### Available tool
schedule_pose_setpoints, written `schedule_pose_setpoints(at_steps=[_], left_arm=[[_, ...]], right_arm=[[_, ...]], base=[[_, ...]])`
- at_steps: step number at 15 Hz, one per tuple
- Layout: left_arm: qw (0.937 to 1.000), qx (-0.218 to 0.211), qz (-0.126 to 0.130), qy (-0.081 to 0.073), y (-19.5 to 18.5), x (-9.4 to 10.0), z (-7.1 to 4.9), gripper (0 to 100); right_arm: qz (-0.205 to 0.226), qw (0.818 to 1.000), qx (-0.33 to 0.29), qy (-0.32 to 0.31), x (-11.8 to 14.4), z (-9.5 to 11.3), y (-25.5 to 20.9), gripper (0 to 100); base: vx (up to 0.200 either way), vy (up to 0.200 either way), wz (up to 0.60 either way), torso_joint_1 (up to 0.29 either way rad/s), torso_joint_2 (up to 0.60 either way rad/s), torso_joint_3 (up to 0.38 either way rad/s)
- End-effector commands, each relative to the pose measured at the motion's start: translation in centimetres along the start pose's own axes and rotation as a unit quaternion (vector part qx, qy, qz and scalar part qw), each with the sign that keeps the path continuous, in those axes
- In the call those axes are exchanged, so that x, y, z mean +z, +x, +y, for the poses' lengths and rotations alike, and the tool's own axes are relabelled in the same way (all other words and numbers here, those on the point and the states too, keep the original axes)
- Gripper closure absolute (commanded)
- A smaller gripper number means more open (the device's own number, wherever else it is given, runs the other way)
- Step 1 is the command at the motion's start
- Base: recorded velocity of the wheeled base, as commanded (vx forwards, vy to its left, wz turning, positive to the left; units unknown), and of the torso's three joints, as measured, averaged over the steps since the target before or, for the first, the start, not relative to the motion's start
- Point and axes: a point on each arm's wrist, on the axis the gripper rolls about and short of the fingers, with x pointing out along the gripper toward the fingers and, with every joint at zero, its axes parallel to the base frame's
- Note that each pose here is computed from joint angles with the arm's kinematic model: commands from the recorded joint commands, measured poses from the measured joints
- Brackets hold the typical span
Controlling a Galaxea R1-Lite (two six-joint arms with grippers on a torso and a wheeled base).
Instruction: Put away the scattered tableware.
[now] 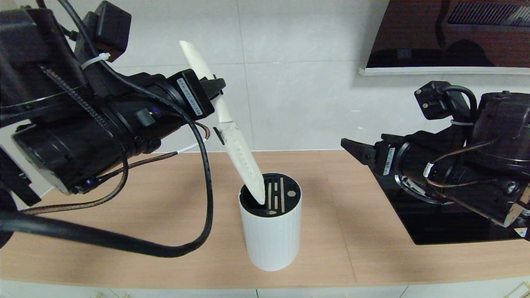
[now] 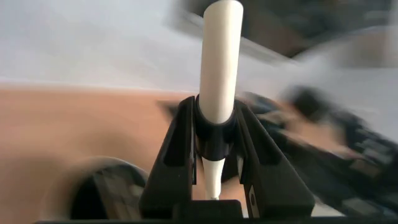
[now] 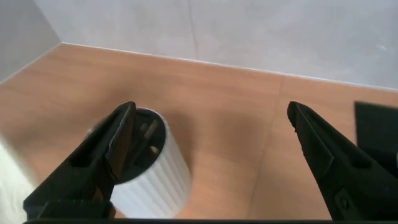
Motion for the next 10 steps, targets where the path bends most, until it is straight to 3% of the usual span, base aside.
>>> schedule_pose_setpoints(at_steps=[1, 2, 3, 4, 6, 7, 8, 10], left_arm=[[0.9999, 0.008, 0.004, 0.014, 0.2, -0.6, -0.6, 100], [0.9999, 0.008, 0.006, 0.014, 0.2, -0.8, -0.8, 100], [0.9989, 0.044, -0.001, 0.018, 0.3, -1.4, -1.8, 100], [0.9984, 0.053, -0.003, 0.02, 0.5, -1.6, -2.0, 100], [0.9844, 0.154, -0.029, 0.081, 2.0, -3.0, -2.5, 100], [0.9806, 0.167, -0.041, 0.095, 2.3, -3.4, -2.8, 100], [0.981, 0.158, -0.05, 0.101, 2.2, -3.9, -3.3, 100], [0.9788, 0.154, -0.051, 0.125, 2.2, -4.8, -3.4, 100]], right_arm=[[0.015, 1.0, -0.005, -0.003, -0.9, -0.2, 0.6, 0], [0.016, 1.0, -0.005, -0.003, -1.0, -0.2, 0.6, 0], [0.02, 1.0, -0.008, -0.004, -1.3, -0.3, 0.8, 0], [0.02, 1.0, -0.008, -0.004, -1.3, -0.3, 0.8, 0], [0.025, 1.0, -0.008, -0.006, -1.6, -0.3, 0.7, 0], [0.026, 1.0, -0.008, -0.006, -1.6, -0.3, 0.7, 0], [0.026, 1.0, -0.008, -0.006, -1.6, -0.3, 0.7, 0], [0.028, 1.0, -0.008, -0.006, -1.7, -0.3, 0.7, 0]], base=[[0.0, 0.0, 0.0, 0.0, 0.0, 0.0], [0.0, 0.0, 0.0, 0.0, 0.0, 0.0], [0.0, 0.0, 0.0, 0.0, 0.0, 0.0], [0.0, 0.0, 0.0, 0.0, 0.0, 0.0], [0.0, 0.0, 0.0, 0.0, 0.0, 0.0], [0.0, 0.0, 0.0, 0.0, 0.0, 0.0], [0.0, 0.0, 0.0, 0.0, 0.0, 0.0], [0.0, 0.0, 0.0, 0.0, 0.0, 0.0]])
